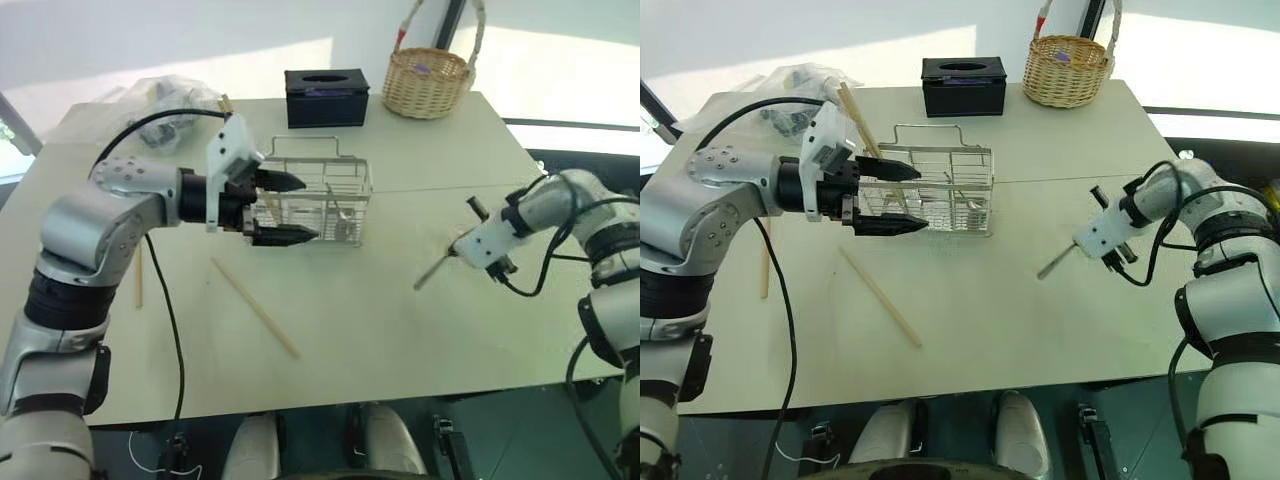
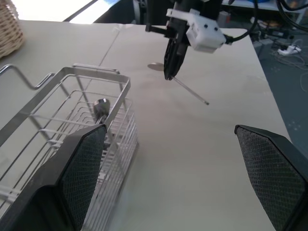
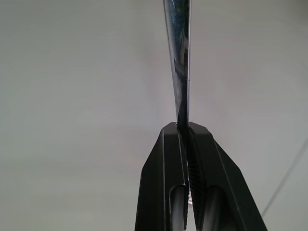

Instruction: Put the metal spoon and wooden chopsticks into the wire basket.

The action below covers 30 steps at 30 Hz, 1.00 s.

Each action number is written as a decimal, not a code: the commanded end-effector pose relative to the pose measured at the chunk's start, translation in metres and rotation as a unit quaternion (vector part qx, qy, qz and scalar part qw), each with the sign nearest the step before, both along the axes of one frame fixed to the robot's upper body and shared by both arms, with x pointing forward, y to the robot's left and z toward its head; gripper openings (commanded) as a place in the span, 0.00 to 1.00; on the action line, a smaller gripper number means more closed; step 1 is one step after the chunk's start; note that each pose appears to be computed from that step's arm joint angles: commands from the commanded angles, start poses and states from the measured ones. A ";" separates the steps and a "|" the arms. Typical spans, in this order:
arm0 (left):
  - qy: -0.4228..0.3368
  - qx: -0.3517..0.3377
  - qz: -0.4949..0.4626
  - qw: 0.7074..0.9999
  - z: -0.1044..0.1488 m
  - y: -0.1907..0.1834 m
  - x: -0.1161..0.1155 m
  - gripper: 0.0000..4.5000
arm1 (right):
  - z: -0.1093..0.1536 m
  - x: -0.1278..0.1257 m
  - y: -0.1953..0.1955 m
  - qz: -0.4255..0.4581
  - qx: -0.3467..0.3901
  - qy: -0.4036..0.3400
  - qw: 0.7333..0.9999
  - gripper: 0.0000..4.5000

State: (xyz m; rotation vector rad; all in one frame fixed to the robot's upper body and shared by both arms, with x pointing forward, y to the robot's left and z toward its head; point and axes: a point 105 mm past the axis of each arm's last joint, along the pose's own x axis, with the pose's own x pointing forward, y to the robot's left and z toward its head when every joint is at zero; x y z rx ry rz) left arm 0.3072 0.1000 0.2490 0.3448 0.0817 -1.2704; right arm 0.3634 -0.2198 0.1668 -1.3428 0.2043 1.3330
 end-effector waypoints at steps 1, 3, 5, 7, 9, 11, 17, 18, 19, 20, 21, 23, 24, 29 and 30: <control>-0.034 -0.023 0.028 0.999 0.018 0.013 0.002 1.00 | 0.056 -0.019 0.014 -0.016 0.181 0.046 0.982 0.01; -0.035 -0.030 0.038 0.998 0.021 0.017 0.004 1.00 | 0.073 -0.027 0.017 -0.041 0.246 0.065 0.966 0.01; -0.038 -0.035 0.047 0.998 0.023 0.020 0.006 1.00 | 0.093 -0.028 0.021 -0.070 0.320 0.071 0.942 0.01; -0.041 -0.040 0.054 0.997 0.024 0.022 0.009 1.00 | 0.114 -0.027 0.024 -0.093 0.385 0.064 0.916 0.01; -0.044 -0.044 0.060 0.996 0.025 0.023 0.011 1.00 | 0.133 -0.024 0.030 -0.109 0.448 0.056 0.885 0.01; -0.045 -0.048 0.062 0.996 0.026 0.023 0.012 1.00 | 0.152 -0.022 0.040 -0.115 0.512 0.057 0.849 0.01; -0.050 -0.051 0.061 0.996 0.030 0.019 0.015 1.00 | 0.154 -0.016 0.093 -0.110 0.575 0.076 0.807 0.01; -0.051 -0.051 0.061 0.996 0.030 0.019 0.015 1.00 | 0.152 -0.016 0.098 -0.110 0.577 0.077 0.806 0.01; -0.053 -0.051 0.061 0.995 0.031 0.019 0.016 1.00 | 0.150 -0.014 0.103 -0.112 0.582 0.082 0.802 0.01; -0.054 -0.051 0.062 0.995 0.032 0.019 0.016 1.00 | 0.147 -0.010 0.108 -0.116 0.585 0.084 0.798 0.01; -0.055 -0.051 0.063 0.995 0.032 0.020 0.016 1.00 | 0.144 -0.008 0.113 -0.120 0.586 0.086 0.797 0.01; -0.057 -0.050 0.063 0.995 0.034 0.020 0.015 1.00 | 0.134 -0.004 0.119 -0.127 0.584 0.089 0.797 0.01; -0.057 -0.050 0.063 0.995 0.035 0.020 0.015 1.00 | 0.129 -0.001 0.121 -0.131 0.580 0.088 0.799 0.01; -0.062 -0.048 0.064 0.995 0.039 0.023 0.010 1.00 | 0.103 0.014 0.122 -0.169 0.563 0.074 0.806 0.01; -0.063 -0.047 0.065 0.995 0.039 0.023 0.010 1.00 | 0.098 0.016 0.121 -0.176 0.560 0.074 0.806 0.01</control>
